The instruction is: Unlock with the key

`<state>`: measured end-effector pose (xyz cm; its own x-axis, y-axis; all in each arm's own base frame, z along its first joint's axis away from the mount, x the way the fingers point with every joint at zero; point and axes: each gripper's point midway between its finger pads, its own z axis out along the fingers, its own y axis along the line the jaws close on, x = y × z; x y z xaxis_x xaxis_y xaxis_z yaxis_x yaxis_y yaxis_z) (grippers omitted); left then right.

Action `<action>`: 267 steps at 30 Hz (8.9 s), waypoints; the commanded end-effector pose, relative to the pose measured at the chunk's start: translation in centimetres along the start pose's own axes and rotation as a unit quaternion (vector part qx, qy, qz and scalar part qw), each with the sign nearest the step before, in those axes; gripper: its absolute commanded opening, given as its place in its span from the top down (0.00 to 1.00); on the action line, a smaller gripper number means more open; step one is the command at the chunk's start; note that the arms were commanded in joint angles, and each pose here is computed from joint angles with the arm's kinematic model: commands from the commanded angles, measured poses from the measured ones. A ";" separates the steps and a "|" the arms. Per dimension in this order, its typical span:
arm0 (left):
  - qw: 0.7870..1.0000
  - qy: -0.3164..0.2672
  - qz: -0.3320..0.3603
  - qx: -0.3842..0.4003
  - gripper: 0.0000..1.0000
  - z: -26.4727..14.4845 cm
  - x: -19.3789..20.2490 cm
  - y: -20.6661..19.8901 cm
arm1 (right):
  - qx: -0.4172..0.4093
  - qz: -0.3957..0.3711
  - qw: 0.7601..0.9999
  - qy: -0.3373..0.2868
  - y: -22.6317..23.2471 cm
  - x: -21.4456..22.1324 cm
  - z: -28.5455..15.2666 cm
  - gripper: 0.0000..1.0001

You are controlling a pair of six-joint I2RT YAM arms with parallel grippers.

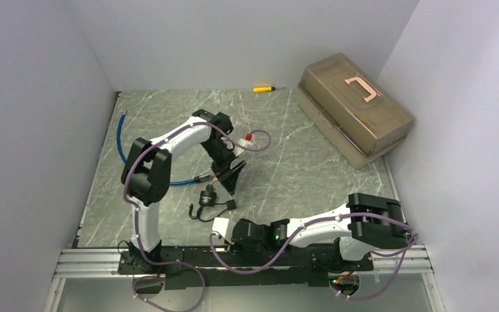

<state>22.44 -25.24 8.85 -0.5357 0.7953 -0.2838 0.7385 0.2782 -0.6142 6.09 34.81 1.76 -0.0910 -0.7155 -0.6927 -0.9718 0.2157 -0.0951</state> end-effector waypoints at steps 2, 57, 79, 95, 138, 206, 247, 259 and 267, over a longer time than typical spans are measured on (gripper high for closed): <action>0.998 -0.041 0.051 0.002 0.01 -5.4 -0.8 -4.8 | 0.078 0.014 0.997 0.023 -3.1 2.0 -1.1 1.00; 0.906 -0.326 0.268 0.035 0.25 -8.0 -2.2 -14.3 | 0.065 0.277 0.872 -0.399 -13.1 -21.2 -19.2 1.00; 0.895 -0.320 0.308 0.035 0.93 -8.7 -0.8 -16.7 | 0.101 0.317 0.855 -0.398 -14.5 -20.0 -18.5 1.00; 0.904 -0.338 0.262 -0.024 0.28 -9.4 -1.6 -14.0 | 0.085 0.316 0.853 -0.406 -13.2 -20.8 -19.1 1.00; 0.911 -0.295 0.286 -0.027 1.00 -11.1 0.7 -16.8 | 0.105 0.325 0.857 -0.387 -12.7 -19.3 -18.4 1.00; 0.908 -0.272 0.319 0.005 1.00 -12.3 2.7 -20.7 | -0.123 0.171 0.902 -0.376 -6.6 -24.3 -19.1 1.00; 0.889 -0.320 0.323 0.044 0.74 -12.8 2.7 -21.9 | -0.110 0.210 0.849 -0.472 -8.7 -24.6 -22.0 1.00; 0.891 -0.317 0.326 0.001 1.00 -13.4 2.5 -21.3 | -0.112 0.215 0.859 -0.450 -8.4 -23.5 -21.0 1.00; 0.895 -0.305 0.324 -0.026 1.00 -13.6 2.6 -20.5 | -0.122 0.204 0.876 -0.421 -7.6 -22.6 -20.7 1.00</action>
<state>11.31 -21.76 29.39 -0.1589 0.3746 -0.9135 0.9720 -0.1028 -0.2113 11.63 36.07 32.56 -0.3655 0.1711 -0.9150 -0.9110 0.1361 0.3893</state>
